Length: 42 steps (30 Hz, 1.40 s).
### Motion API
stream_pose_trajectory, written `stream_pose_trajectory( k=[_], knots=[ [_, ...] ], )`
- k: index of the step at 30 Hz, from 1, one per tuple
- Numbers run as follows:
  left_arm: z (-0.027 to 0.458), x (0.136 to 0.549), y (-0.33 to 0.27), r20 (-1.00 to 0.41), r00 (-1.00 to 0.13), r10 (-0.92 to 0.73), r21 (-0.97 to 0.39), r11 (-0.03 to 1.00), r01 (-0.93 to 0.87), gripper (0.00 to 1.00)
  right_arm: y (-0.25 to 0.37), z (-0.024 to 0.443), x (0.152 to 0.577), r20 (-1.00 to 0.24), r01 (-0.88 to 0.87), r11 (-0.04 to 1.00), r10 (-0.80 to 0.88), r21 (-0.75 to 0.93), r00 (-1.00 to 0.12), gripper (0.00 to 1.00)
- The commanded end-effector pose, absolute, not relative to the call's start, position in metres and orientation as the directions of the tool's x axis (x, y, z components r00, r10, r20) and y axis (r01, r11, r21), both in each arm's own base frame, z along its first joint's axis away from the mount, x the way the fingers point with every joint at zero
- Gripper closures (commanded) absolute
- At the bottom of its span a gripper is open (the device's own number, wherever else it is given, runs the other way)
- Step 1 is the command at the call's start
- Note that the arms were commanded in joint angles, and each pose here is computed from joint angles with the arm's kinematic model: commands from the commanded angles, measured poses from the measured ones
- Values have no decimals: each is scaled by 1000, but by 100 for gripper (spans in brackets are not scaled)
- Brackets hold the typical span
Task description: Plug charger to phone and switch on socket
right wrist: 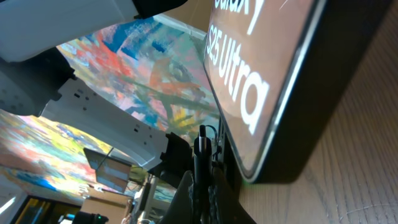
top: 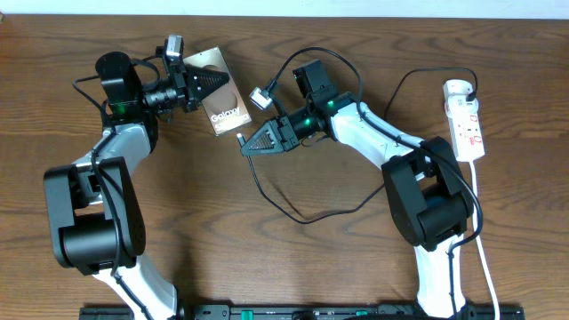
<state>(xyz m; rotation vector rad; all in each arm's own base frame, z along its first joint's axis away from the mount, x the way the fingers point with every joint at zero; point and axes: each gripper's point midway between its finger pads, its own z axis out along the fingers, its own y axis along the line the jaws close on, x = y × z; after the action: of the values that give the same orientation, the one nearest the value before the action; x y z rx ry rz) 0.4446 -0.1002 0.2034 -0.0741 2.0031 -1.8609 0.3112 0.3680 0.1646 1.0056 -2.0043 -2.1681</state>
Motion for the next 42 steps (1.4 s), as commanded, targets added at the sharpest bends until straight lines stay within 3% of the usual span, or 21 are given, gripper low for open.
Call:
stream_pose_trajectory(
  k=[1,42],
  knots=[
    [217,446,-106,-294,-909,-296,-956,114,272,93,367,160,312,-403,-366,-169,-435,915,-805,99],
    [222,446,-116,-319,-904,-285,-948,112,300,93,358,159,325,-413,-385,-151,-405,910,-816,99]
  ],
)
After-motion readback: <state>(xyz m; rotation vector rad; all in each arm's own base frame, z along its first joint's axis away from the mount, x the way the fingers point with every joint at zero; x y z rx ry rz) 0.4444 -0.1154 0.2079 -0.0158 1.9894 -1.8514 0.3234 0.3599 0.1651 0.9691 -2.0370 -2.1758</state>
